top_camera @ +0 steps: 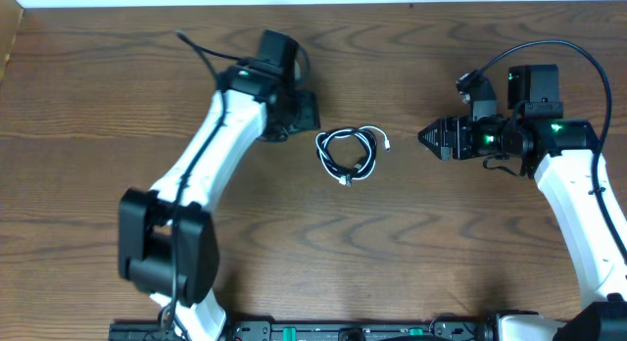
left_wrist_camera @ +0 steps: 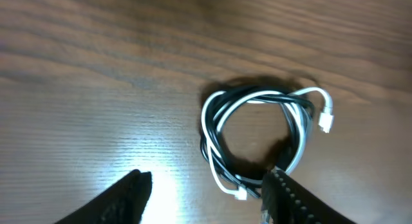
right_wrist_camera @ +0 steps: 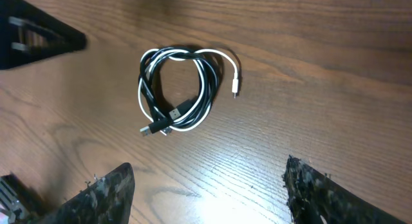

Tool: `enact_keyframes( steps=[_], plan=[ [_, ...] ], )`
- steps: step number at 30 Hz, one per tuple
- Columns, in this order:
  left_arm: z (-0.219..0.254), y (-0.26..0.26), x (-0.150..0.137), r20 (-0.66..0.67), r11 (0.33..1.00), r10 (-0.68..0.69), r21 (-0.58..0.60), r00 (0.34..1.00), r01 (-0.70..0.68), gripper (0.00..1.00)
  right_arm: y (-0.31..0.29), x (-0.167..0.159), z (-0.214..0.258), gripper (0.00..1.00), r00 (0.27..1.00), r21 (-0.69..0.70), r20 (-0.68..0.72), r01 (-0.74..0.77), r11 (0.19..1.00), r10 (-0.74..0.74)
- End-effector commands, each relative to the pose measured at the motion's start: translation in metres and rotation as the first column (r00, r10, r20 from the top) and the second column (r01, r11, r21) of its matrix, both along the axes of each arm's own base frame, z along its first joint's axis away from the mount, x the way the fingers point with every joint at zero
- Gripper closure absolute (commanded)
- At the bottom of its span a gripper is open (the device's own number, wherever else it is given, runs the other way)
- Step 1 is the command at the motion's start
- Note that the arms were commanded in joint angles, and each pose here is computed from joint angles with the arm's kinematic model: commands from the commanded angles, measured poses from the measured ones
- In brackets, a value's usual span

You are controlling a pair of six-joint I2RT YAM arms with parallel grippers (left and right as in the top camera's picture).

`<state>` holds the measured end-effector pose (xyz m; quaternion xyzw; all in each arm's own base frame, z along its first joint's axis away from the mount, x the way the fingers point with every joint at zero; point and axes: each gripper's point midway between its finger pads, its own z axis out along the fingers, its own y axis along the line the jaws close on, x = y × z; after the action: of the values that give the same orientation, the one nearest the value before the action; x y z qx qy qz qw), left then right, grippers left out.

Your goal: Untangle cables

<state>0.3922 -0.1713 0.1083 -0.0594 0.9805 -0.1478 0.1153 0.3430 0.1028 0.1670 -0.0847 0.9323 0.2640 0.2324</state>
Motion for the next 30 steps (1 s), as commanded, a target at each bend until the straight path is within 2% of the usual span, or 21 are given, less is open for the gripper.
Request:
enact_keyframes(
  steps=[1,9,13,19,21,25,30],
  plan=[
    [-0.028,-0.003,0.007,-0.028,0.995,0.083,0.062,0.996,-0.081,0.43,0.000,0.003,0.004,0.29,1.000,-0.004,0.000,0.016,1.000,-0.016],
    [-0.082,-0.013,0.006,-0.106,0.991,0.090,0.106,0.990,-0.078,0.48,0.000,0.001,0.003,0.29,1.000,-0.005,-0.011,0.016,1.000,-0.016],
    [-0.096,-0.013,0.007,-0.120,0.990,0.091,0.117,0.989,-0.077,0.51,0.000,-0.002,0.002,0.29,1.000,-0.006,-0.023,0.016,1.000,-0.016],
    [-0.107,-0.013,0.007,-0.137,0.988,0.106,0.122,0.985,-0.090,0.61,0.000,-0.005,0.000,0.29,0.999,-0.007,-0.038,0.016,1.000,-0.016],
    [-0.113,-0.012,0.003,-0.158,0.986,0.127,0.129,0.979,-0.107,0.67,0.000,-0.005,0.000,0.29,0.999,-0.008,-0.040,0.016,1.000,-0.016],
    [-0.124,-0.012,-0.002,-0.182,0.984,0.128,0.142,0.975,-0.103,0.92,0.000,-0.005,0.000,0.29,0.999,-0.007,-0.041,0.016,1.000,-0.016],
    [-0.123,-0.015,-0.003,-0.183,0.986,0.119,0.136,0.976,-0.095,0.92,0.000,-0.005,0.000,0.28,0.999,-0.007,-0.041,0.016,1.000,-0.016]
  ],
)
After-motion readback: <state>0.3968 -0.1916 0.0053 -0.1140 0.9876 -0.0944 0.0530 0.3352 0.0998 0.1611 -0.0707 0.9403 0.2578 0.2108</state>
